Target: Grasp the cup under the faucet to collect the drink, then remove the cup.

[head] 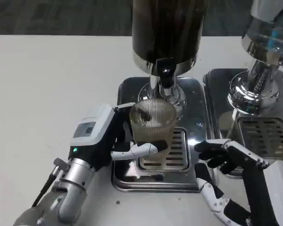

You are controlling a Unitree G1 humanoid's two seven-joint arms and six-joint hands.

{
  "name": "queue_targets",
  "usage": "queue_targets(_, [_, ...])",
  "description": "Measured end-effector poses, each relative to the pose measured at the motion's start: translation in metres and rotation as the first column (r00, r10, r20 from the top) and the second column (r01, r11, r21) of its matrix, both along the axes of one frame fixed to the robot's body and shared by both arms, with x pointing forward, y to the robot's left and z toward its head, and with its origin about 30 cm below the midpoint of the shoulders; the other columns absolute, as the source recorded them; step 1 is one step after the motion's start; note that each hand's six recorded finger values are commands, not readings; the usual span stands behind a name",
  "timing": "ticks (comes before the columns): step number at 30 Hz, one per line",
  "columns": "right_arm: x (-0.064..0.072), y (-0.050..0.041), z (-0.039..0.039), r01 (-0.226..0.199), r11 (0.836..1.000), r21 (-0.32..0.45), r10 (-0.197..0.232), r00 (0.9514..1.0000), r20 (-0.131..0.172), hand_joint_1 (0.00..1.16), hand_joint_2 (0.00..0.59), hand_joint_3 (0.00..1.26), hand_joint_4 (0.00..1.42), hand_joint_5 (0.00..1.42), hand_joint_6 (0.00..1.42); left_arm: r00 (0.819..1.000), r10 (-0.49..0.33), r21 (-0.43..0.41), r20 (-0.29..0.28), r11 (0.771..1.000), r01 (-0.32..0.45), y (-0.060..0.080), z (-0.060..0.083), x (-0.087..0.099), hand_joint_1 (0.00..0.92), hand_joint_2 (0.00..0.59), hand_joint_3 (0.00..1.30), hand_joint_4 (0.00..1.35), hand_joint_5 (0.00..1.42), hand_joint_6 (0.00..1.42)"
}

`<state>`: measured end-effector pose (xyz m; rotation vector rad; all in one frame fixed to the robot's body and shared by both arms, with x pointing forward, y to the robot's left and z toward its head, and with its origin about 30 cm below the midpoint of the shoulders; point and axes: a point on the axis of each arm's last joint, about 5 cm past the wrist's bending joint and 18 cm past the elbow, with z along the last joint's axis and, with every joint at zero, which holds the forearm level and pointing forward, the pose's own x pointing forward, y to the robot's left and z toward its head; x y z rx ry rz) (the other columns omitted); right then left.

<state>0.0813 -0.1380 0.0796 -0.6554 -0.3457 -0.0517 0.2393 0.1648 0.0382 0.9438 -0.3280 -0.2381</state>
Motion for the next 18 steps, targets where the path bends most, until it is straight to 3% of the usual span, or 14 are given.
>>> queue_targets(8, [0.0054,0.0013,0.0021,-0.016,1.000,0.002,0.016,0.9998,0.015,0.59,0.418,0.55,0.58,0.65,0.72,0.999,-0.020,-0.001,-0.025,1.000,0.020,-0.0002,0.0004,0.0000,0.172,0.088,0.56,0.71,0.93,1.11])
queue_targets(18, [0.0075,0.0018,0.0017,-0.020,1.000,0.011,0.019,0.9997,0.013,0.59,0.418,0.55,0.59,0.65,0.72,0.997,-0.050,-0.004,-0.066,0.999,0.050,0.0030,0.0038,0.0022,0.099,0.075,0.41,0.53,0.70,0.85])
